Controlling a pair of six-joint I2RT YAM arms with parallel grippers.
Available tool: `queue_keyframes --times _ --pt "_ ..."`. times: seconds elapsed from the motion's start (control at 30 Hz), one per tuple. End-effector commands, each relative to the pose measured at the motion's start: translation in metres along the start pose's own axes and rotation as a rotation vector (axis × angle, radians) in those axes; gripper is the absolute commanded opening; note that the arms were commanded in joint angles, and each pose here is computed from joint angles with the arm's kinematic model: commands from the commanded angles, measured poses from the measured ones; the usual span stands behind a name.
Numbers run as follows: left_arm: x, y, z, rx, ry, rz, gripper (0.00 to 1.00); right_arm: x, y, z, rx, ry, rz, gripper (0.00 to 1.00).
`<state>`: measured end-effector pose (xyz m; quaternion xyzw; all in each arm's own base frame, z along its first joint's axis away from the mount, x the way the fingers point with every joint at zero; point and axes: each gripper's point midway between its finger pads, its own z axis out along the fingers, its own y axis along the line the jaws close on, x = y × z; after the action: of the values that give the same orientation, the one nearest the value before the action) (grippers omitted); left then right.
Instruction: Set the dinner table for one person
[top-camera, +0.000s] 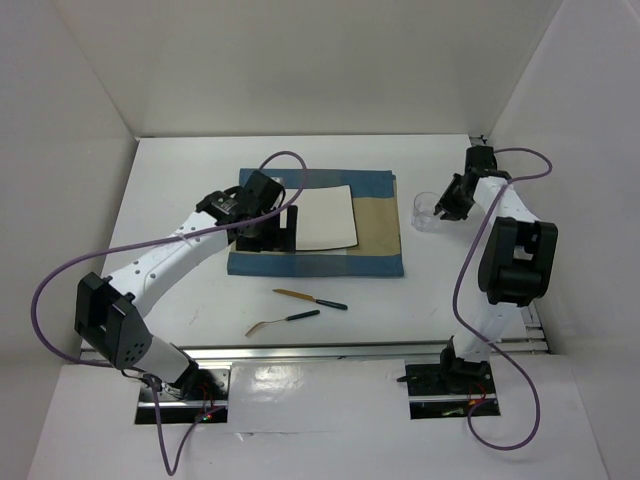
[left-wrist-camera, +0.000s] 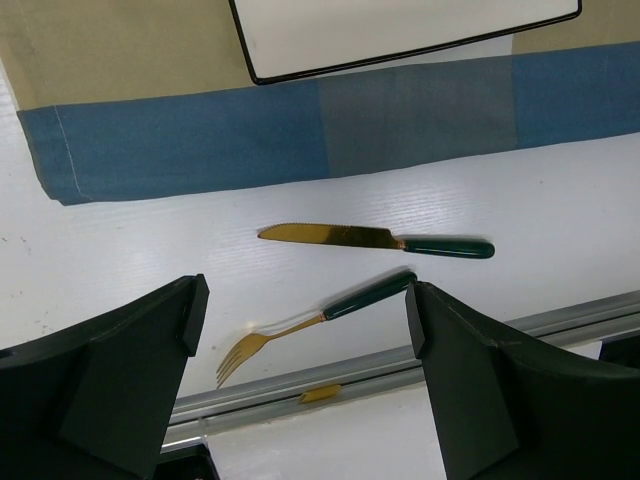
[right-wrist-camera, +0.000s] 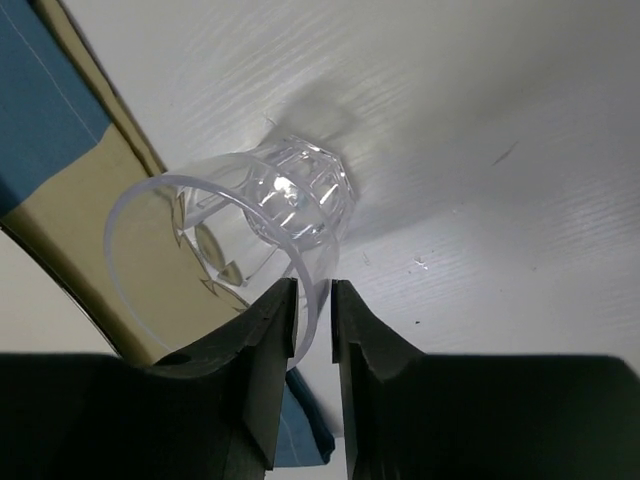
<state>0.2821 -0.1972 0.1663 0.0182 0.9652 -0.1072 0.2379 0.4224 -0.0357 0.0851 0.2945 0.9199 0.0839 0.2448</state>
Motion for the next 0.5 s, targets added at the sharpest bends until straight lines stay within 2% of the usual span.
queue_keyframes --times 0.0,0.07,0.1,0.13,0.27,0.33,0.37,0.43,0.47 --pt "-0.012 -0.007 -0.007 0.009 -0.036 0.011 1.00 -0.010 -0.001 0.007 0.004 -0.031 0.001 0.31" --pt "-0.012 -0.006 -0.004 -0.004 -0.032 0.011 1.00 -0.011 -0.002 0.007 0.013 -0.036 0.010 0.19" --pt "-0.015 -0.007 -0.006 0.001 -0.040 0.010 1.00 -0.013 -0.001 0.004 0.009 -0.044 0.009 0.07" --pt "-0.015 -0.007 -0.006 0.001 -0.040 0.010 1.00 -0.020 0.000 -0.002 0.010 -0.069 0.008 0.02" --pt "-0.015 -0.006 -0.003 -0.012 -0.037 0.011 1.00 -0.043 0.023 -0.025 0.002 -0.166 -0.028 0.00" --pt "-0.016 -0.004 -0.003 -0.021 -0.042 0.011 1.00 -0.044 0.039 -0.030 -0.008 -0.169 -0.062 0.00" --pt "-0.016 -0.004 -0.003 -0.021 -0.042 0.011 1.00 -0.052 0.061 -0.037 -0.041 -0.191 -0.089 0.00" --pt "-0.018 -0.004 -0.001 -0.029 -0.047 0.011 1.00 -0.045 0.072 -0.027 -0.023 -0.151 -0.125 0.00" --pt "-0.018 -0.003 -0.001 -0.029 -0.047 0.020 1.00 -0.051 0.095 -0.032 -0.050 -0.175 -0.153 0.00"
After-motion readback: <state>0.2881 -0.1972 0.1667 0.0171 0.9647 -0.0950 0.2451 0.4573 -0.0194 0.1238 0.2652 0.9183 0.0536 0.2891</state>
